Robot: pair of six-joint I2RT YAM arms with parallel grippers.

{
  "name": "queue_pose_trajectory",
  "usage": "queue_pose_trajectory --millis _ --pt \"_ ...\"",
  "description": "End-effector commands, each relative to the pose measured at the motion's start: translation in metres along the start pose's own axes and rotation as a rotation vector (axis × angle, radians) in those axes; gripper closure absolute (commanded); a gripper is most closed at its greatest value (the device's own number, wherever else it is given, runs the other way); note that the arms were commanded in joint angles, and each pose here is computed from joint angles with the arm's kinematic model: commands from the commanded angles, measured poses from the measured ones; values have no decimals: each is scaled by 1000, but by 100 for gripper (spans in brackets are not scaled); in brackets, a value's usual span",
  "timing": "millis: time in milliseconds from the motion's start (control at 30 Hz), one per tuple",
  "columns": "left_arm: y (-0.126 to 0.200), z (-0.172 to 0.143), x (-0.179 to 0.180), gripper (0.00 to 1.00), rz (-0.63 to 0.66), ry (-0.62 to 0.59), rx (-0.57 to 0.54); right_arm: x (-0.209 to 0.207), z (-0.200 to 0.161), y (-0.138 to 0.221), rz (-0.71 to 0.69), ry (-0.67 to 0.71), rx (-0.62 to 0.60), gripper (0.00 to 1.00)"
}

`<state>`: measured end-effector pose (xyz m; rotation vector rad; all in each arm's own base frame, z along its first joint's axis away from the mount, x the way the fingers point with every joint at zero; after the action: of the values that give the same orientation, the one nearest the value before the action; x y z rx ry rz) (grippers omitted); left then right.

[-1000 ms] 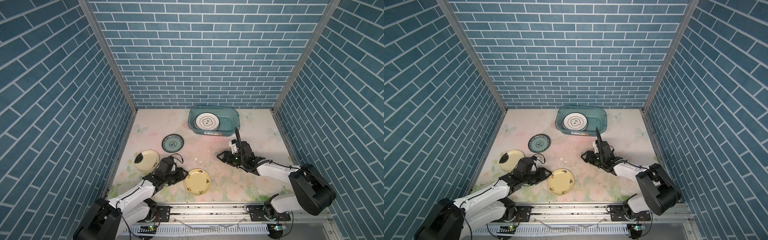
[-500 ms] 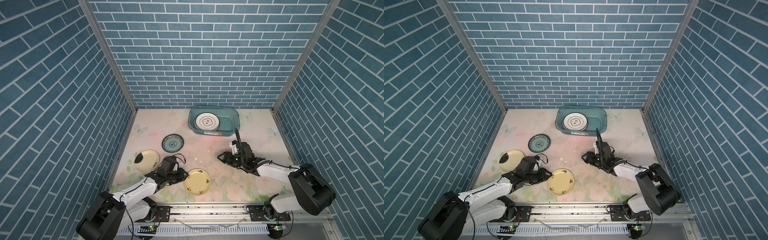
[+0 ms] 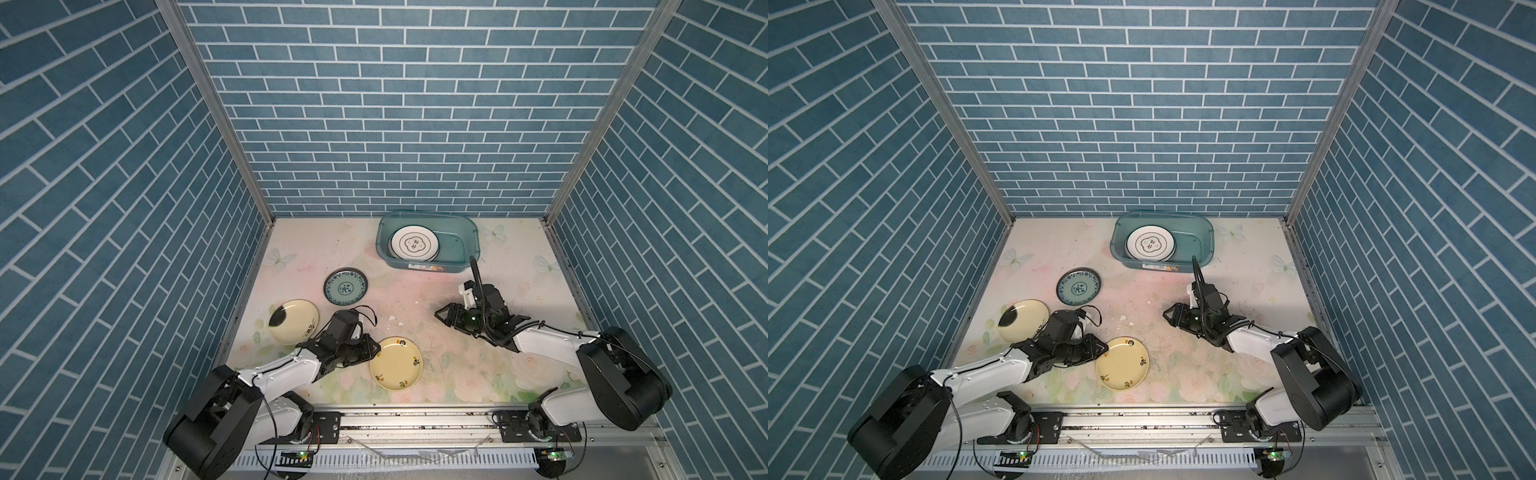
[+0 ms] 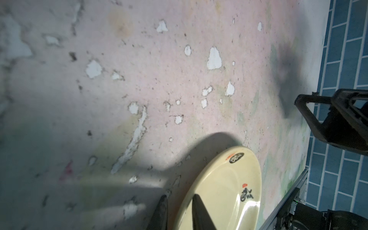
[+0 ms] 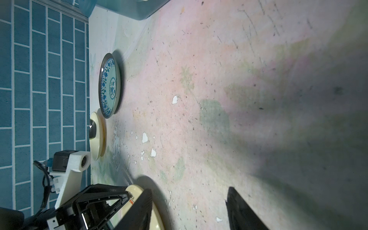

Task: Place the plates into the plastic bin on the countertop
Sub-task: Pick up the plate from the bottom-center of the table.

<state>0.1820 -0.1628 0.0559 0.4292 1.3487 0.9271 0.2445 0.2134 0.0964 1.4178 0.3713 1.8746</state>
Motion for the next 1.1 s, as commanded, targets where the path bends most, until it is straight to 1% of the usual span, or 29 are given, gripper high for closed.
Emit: queue_pose_trajectory --millis 0,67,200,267,333,600,733,1067 --pt "-7 -24 27 80 116 25 101 -4 -3 -2 -9 -24 -2 39" --pt "-9 -25 26 80 118 24 107 -4 -3 -4 -7 -28 0 40" --pt "-10 -24 26 88 123 22 110 -4 -3 -5 0 -33 -6 40" --pt "-10 -24 27 89 134 26 108 -3 -2 -5 3 -31 -10 40" --pt "-9 -23 27 92 141 26 104 -4 -2 -5 1 -32 -10 39" --pt "-9 -18 21 93 130 32 93 0 1 -2 5 -23 -21 40" --pt "-8 -14 16 100 123 37 86 5 1 -1 30 -24 -10 39" --pt "-5 2 -5 100 85 22 57 7 1 1 42 -28 -12 39"
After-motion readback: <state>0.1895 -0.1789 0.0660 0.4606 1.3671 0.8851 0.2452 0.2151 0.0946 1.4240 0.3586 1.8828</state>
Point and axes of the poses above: each gripper's point midway between its finger pads, its own y axis back along the fingers, its own x axis along the line the jaws close on, z = x × y, the point moved 5 cm from there along y, back along the fingers, and after that the axes turned 2 degrees about y, right-handed, at the moved point
